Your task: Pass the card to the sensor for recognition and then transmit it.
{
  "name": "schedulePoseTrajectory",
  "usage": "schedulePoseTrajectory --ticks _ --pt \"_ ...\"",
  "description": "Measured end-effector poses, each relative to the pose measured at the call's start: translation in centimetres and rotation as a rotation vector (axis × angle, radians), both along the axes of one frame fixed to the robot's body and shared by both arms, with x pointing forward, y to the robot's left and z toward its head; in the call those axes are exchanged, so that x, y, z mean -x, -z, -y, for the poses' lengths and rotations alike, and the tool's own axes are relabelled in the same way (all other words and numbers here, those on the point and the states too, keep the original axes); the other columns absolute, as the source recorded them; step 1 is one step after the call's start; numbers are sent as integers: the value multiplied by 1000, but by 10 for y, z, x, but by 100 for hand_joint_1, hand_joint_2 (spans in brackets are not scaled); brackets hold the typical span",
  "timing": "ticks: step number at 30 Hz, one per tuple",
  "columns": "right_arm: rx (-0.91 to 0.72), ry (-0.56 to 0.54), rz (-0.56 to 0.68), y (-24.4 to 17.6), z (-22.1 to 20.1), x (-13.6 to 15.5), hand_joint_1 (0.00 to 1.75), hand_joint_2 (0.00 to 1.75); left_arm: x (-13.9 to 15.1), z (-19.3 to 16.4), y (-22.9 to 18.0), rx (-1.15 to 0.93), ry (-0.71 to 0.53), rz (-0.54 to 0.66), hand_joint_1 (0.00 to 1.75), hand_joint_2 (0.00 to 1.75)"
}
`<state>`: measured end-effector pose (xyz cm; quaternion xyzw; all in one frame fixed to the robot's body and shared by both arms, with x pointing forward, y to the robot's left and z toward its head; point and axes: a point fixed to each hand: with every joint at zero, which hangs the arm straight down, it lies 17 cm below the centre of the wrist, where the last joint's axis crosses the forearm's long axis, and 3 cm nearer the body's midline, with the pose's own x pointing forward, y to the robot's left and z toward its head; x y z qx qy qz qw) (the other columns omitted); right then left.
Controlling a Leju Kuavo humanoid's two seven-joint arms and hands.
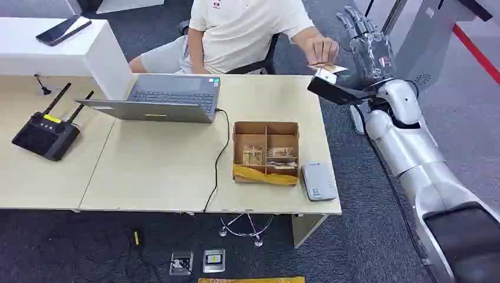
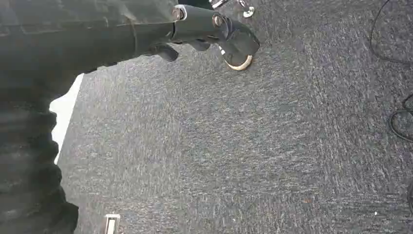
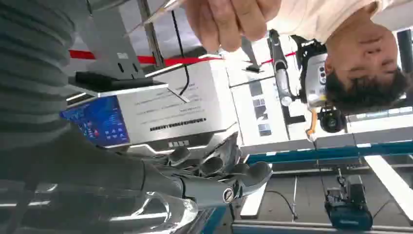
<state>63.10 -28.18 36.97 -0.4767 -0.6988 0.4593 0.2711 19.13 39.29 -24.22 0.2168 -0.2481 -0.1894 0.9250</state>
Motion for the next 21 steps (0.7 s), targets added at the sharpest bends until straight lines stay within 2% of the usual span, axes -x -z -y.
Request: schedulePoseTrajectory --ticks 1,2,3,9,10,11,12,13,14,16,21 --pt "0 0 -1 0 0 0 0 175 0 0 0 0 0 0 0 175" --pt "-1 3 -19 7 0 -2 105 175 0 0 0 0 0 0 0 175" --pt "1 4 -32 11 -1 -4 175 175 0 0 0 1 1 -1 0 175" --pt "8 4 -82 21 -2 -9 175 175 1 1 0 3 0 -2 0 175" --pt "10 3 -87 23 -3 -9 148 175 1 0 0 4 -1 -2 0 175" --pt "10 2 -91 24 -3 -9 113 175 1 1 0 5 0 -3 0 175" --pt "5 2 -93 24 -3 -9 98 175 1 1 1 7 0 -4 0 175" --pt "4 2 -95 25 -3 -9 94 175 1 0 1 8 1 -5 0 175" --pt "4 2 -97 26 -3 -9 131 175 1 0 1 8 1 -5 0 175" --pt "5 2 -101 28 -3 -9 175 175 1 -1 0 7 1 -5 0 175" --pt "-5 -1 -111 31 -4 -10 175 175 1 -1 0 6 1 -6 0 175"
